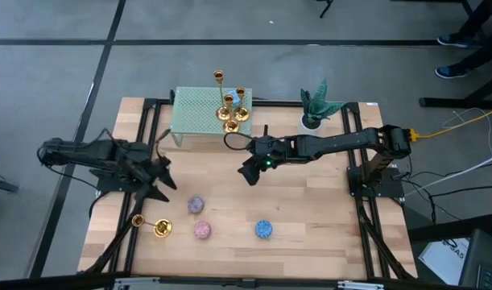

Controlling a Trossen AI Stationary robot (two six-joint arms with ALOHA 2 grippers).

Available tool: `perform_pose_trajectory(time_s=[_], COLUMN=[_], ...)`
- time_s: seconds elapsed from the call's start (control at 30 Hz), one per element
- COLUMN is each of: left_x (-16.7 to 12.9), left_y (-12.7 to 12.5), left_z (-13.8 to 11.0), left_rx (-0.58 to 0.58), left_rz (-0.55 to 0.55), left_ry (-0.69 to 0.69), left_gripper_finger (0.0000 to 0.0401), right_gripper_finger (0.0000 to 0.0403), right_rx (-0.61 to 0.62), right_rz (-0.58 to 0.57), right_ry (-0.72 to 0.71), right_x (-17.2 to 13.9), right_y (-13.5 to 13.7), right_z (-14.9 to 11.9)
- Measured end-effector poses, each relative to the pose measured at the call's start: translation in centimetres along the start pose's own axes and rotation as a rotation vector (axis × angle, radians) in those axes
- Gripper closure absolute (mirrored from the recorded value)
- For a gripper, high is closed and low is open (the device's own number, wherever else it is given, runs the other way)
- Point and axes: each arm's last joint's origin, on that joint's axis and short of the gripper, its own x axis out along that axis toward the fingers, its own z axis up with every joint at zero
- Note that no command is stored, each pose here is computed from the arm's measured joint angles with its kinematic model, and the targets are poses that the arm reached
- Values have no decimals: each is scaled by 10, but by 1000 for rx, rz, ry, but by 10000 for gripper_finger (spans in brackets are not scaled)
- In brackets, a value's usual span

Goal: Pick & Place candle stick holders
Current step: Put the gold candle holder on the shelf

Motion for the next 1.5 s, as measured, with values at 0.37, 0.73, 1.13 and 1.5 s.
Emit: perform_pose_trajectory(time_s=[0.37, 0.73, 1.13, 1.5], left_x=[-72, -120, -110, -65], left_y=[-48, -71, -67, -52], left_z=[20, 11, 10, 16], left_rx=[39, -72, 124, 426], left_rz=[79, 54, 17, -238], left_ry=[94, 212, 298, 331], left_gripper_finger=[111, 128, 146, 146], right_gripper_finger=[202, 202, 202, 202], right_rx=[-29, -32, -137, -260], right_rz=[-37, -37, -41, -44], right_ry=[-29, -29, -24, -18], right_x=[0, 0, 0, 0], right_y=[-1, -1, -1, -2], right_z=[1, 1, 1, 0])
